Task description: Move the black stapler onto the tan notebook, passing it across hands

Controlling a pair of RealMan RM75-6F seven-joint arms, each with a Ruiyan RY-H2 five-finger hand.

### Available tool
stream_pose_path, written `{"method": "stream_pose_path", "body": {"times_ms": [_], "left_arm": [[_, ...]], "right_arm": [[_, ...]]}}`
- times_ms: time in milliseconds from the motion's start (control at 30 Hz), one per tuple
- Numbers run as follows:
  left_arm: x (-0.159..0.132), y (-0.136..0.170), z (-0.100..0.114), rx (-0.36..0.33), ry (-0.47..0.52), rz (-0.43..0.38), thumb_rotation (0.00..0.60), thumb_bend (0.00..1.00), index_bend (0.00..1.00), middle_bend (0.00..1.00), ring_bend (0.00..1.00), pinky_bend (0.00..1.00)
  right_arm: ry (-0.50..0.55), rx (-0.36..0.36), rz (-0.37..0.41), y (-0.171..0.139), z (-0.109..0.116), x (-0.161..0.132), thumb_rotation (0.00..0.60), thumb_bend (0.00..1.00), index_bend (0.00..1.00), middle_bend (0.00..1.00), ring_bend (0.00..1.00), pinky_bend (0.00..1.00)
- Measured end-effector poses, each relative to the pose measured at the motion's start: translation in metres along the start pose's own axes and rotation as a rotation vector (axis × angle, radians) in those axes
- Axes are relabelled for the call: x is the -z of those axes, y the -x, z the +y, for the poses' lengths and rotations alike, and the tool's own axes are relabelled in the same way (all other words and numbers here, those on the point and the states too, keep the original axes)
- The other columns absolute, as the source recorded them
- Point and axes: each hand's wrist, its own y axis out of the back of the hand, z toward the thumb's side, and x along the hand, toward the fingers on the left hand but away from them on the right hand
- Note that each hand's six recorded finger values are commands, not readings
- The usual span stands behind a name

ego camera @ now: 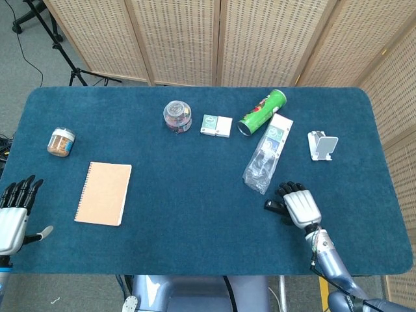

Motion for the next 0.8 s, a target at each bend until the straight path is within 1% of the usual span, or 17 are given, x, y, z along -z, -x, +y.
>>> {"method": "stream_pose_path", "body": {"times_ms": [67,133,167,267,400,600,700,800], "left_arm": [[0.000,0.000,0.000,0.002,0.002,-0.002,0.600,0.00,0.00,0.00,0.00,0.00],[0.000,0.000,-0.001,0.005,0.001,-0.002,0.600,0.00,0.00,0.00,0.00,0.00],[-0.001,0.000,-0.001,0.006,0.001,-0.002,0.600,0.00,0.00,0.00,0.00,0.00],[-0.001,0.000,-0.001,0.007,0.000,-0.002,0.600,0.00,0.00,0.00,0.00,0.00],[-0.002,0.000,-0.003,0.013,-0.001,-0.002,0.600,0.00,0.00,0.00,0.00,0.00],[-0.003,0.000,-0.004,0.019,0.000,-0.005,0.600,0.00,0.00,0.00,0.00,0.00],[-0.002,-0.001,-0.004,0.021,0.004,-0.004,0.600,0.00,0.00,0.00,0.00,0.00],[-0.001,-0.001,-0.003,0.024,0.008,-0.003,0.600,0.00,0.00,0.00,0.00,0.00]], "right_arm": [[-0.005,-0.002,-0.008,0.002,-0.003,0.002,0.600,0.41,0.45,0.45,0.43,0.34],[-0.008,0.000,-0.013,0.003,-0.006,0.004,0.600,0.52,0.51,0.51,0.49,0.38],[-0.007,0.004,-0.013,0.003,-0.006,0.005,0.600,0.57,0.54,0.54,0.51,0.39],[0.008,0.022,0.000,0.003,-0.005,0.003,0.600,0.65,0.57,0.57,0.54,0.41],[0.018,0.060,0.041,0.001,0.004,-0.005,0.600,0.67,0.58,0.58,0.55,0.41],[0.052,0.116,0.128,0.008,0.029,-0.034,0.600,0.67,0.58,0.58,0.55,0.41],[0.043,0.131,0.173,0.018,0.040,-0.056,0.600,0.67,0.58,0.58,0.55,0.41],[0.024,0.144,0.218,0.032,0.049,-0.084,0.600,0.68,0.58,0.58,0.55,0.41]]}}
